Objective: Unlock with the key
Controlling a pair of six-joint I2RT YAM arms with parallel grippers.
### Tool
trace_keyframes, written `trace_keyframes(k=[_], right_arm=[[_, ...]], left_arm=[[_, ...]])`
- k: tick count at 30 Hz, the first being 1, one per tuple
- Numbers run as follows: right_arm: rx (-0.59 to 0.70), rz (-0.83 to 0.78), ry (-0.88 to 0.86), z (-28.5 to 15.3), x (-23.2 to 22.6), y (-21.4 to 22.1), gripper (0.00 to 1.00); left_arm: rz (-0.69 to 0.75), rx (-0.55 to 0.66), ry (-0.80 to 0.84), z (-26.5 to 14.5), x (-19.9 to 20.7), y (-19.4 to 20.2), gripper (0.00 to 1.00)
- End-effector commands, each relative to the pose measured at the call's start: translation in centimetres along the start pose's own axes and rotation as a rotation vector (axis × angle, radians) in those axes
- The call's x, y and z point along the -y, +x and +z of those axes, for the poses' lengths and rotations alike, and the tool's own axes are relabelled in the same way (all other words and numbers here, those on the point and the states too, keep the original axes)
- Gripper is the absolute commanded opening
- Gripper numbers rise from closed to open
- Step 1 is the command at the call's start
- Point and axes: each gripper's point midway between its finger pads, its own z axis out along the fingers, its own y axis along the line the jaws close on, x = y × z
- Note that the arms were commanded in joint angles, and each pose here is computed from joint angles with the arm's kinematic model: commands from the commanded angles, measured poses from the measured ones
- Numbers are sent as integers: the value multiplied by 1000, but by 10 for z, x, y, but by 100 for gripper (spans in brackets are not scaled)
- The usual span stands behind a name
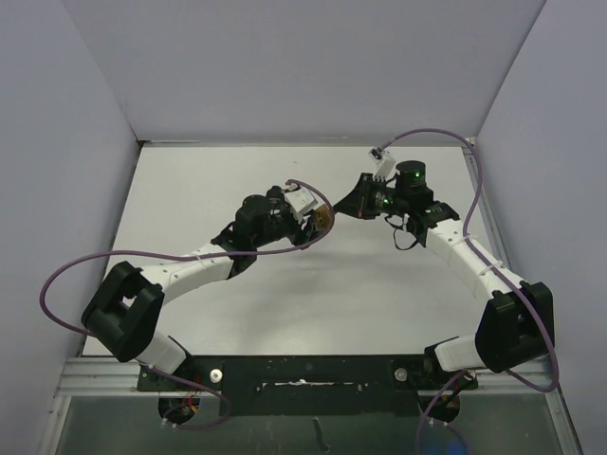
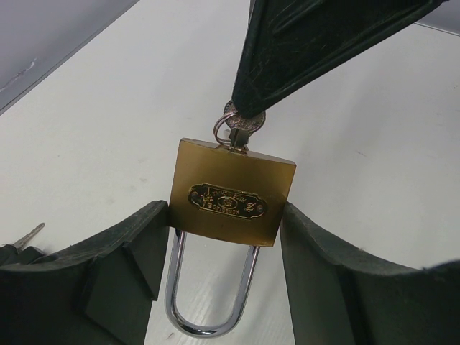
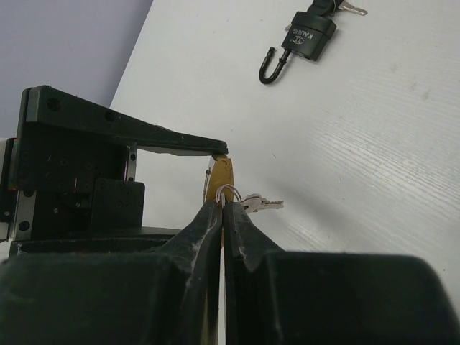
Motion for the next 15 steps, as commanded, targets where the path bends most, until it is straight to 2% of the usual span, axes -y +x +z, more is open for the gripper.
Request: trace_keyframes(k=[1,10,15], right_arm=[[-67,19,-23,8,-6,18,0],[-88,54,-15,11,-6,21,0],[-99,58,-24,15,-10,21,0]], left_arm=[[110,428,-40,-6,-8,-144,0],[127,530,-91,-16,-11,-160,0],[148,544,-104,-12,-9,-160,0]])
